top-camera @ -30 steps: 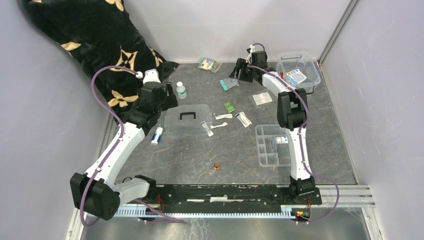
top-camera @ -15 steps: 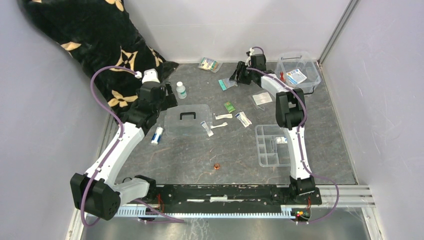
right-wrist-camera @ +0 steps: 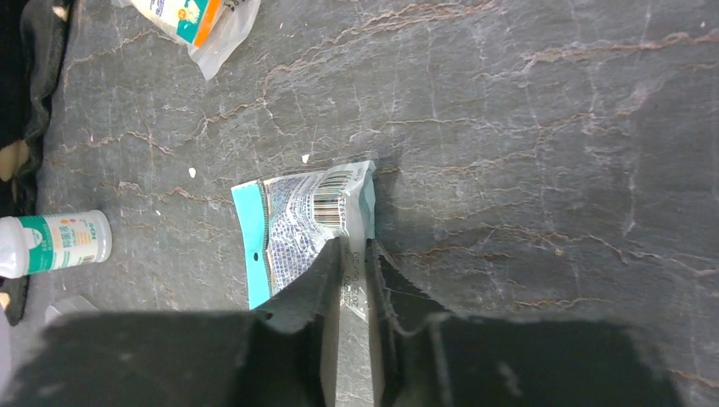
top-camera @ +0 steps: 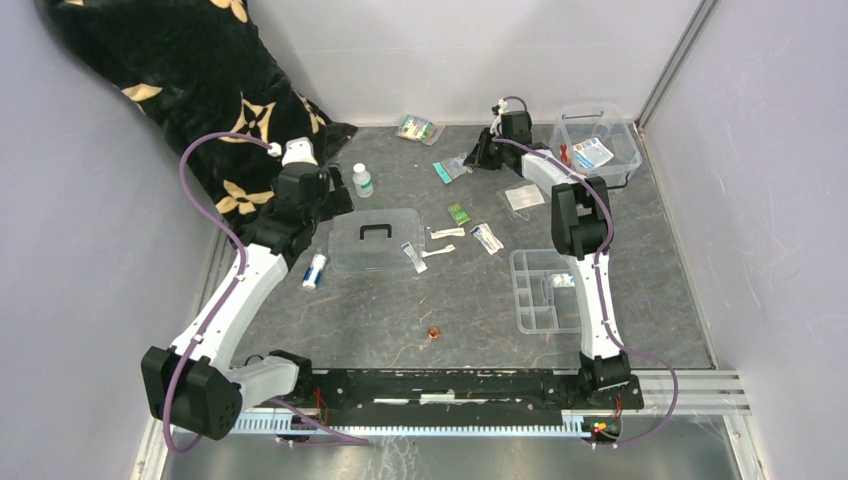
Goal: Organize the medicine kit
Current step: Pick up the medical item at the center of the board, then place the medical item at the medicine box.
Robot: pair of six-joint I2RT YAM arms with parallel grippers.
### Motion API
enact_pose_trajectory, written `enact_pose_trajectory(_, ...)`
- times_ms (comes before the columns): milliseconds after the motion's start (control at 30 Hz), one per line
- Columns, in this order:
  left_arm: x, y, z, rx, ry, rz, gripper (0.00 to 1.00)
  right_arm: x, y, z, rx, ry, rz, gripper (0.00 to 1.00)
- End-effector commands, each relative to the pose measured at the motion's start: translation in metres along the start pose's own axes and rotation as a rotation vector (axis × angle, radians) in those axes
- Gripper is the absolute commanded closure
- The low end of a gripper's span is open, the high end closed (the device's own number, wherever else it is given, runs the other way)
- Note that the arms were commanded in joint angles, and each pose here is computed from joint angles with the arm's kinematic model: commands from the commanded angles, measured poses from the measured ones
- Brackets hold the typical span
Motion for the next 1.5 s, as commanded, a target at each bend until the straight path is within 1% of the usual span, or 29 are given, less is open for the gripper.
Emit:
enact_pose_trajectory(0,-0.011,0.001,-0.001,0.019,-0.019,-0.032,0.06,-0.029,0.019,0.02,-0.048,0.052,-0.077,0.85)
enact_pose_trajectory(133,-0.011,0.001,-0.001,0.019,-0.019,-0.031,0.06,-0.043,0.035,0.033,-0.069,0.082,-0.11,0.91)
enact_pose_trajectory(233,-0.01,0.001,-0.001,0.022,-0.019,-0.03,0.06,-0.06,0.055,0.045,-0.082,0.11,-0.152,1.0)
enact_pose_trajectory(400,-0.011,0.001,-0.001,0.023,-0.018,-0.029,0.06,-0.084,0.097,0.057,-0.088,0.136,-0.228,1.0)
enact_pose_trajectory(533,-0.009,0.0,-0.002,0.028,-0.016,-0.022,0.06,-0.106,0.147,0.052,-0.051,0.126,-0.315,1.0)
enact_pose_trajectory(700,-0.007,-0.002,-0.005,0.04,-0.017,-0.009,0.06,-0.125,0.222,0.007,0.085,0.08,-0.426,1.0)
enact_pose_trajectory(800,-0.007,-0.002,-0.005,0.045,-0.014,-0.009,0.06,-0.132,0.264,-0.036,0.238,0.055,-0.477,1.0)
enact_pose_trajectory(900,-0.007,-0.001,-0.006,0.058,-0.013,-0.009,0.06,-0.134,0.292,-0.074,0.364,0.007,-0.489,1.0)
enact_pose_trajectory(1033,-0.008,0.0,-0.006,0.06,-0.013,-0.013,0.06,-0.128,0.299,-0.107,0.444,-0.045,-0.472,1.0)
enact_pose_trajectory(1167,-0.007,0.0,-0.007,0.068,-0.013,-0.007,0.06,-0.127,0.29,-0.136,0.507,-0.079,-0.455,0.99)
enact_pose_trajectory(1267,-0.006,0.0,-0.008,0.076,-0.01,-0.005,0.06,-0.135,0.283,-0.15,0.516,-0.093,-0.444,0.96)
enact_pose_trajectory(1367,-0.007,0.0,-0.008,0.081,-0.01,-0.004,0.06,-0.138,0.275,-0.16,0.533,-0.095,-0.409,0.89)
enact_pose_trajectory(1467,-0.006,-0.001,-0.008,0.078,-0.011,-0.004,0.06,-0.14,0.277,-0.165,0.56,-0.096,-0.405,0.76)
Point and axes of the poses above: each gripper's point midway between its finger pads, its own y axis back along the fingers, its own z axis along the line the jaws close on, x = y × z, the point moved 6 cm from there along y, back along the fingers, and after that the axes turned 1 degree about y, right-handed, at the moved point
